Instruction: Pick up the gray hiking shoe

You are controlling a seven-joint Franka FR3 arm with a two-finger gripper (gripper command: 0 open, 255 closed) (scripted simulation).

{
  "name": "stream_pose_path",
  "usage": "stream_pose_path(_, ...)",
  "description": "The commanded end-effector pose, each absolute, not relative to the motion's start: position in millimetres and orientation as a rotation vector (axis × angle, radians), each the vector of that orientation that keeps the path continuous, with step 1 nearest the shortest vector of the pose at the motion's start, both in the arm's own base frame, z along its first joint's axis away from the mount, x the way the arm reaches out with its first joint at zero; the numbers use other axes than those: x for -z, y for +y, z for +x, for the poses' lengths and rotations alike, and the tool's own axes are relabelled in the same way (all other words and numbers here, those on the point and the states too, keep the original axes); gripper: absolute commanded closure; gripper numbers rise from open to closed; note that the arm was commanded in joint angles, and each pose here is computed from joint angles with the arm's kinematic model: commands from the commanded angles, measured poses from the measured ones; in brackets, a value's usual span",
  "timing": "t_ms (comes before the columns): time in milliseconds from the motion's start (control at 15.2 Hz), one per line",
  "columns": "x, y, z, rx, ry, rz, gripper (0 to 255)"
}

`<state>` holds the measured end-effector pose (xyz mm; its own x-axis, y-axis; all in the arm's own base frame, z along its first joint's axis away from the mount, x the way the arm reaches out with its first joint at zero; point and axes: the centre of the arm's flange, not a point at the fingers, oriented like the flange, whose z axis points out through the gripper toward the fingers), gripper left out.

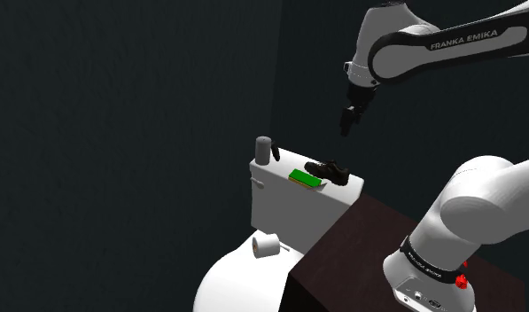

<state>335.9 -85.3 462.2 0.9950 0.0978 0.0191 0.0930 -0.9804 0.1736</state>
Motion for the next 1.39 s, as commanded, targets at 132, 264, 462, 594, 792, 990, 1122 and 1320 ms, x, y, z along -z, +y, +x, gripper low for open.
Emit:
stream_pose_path(132,-418.4,-113.1,348.9,-0.039,0.225,2.955,0)
stream_pose_path(264,-396.7,-126.6,355.1,-0.037,0.265,2.950,0)
stream_pose_path(462,-364.2,-146.7,364.9,-0.033,0.324,2.942,0)
stream_pose_path(594,-342.5,-159.9,371.7,-0.031,0.363,2.936,0)
stream_pose_path(792,-310.0,-179.5,382.5,-0.027,0.422,2.926,0)
stream_pose_path(990,-277.5,-198.7,393.9,-0.023,0.480,2.914,0)
stream_pose_path(1122,-255.8,-211.4,401.8,-0.021,0.519,2.906,0)
stream_pose_path(1320,-230.7,-222.8,409.3,-0.019,0.555,2.898,0)
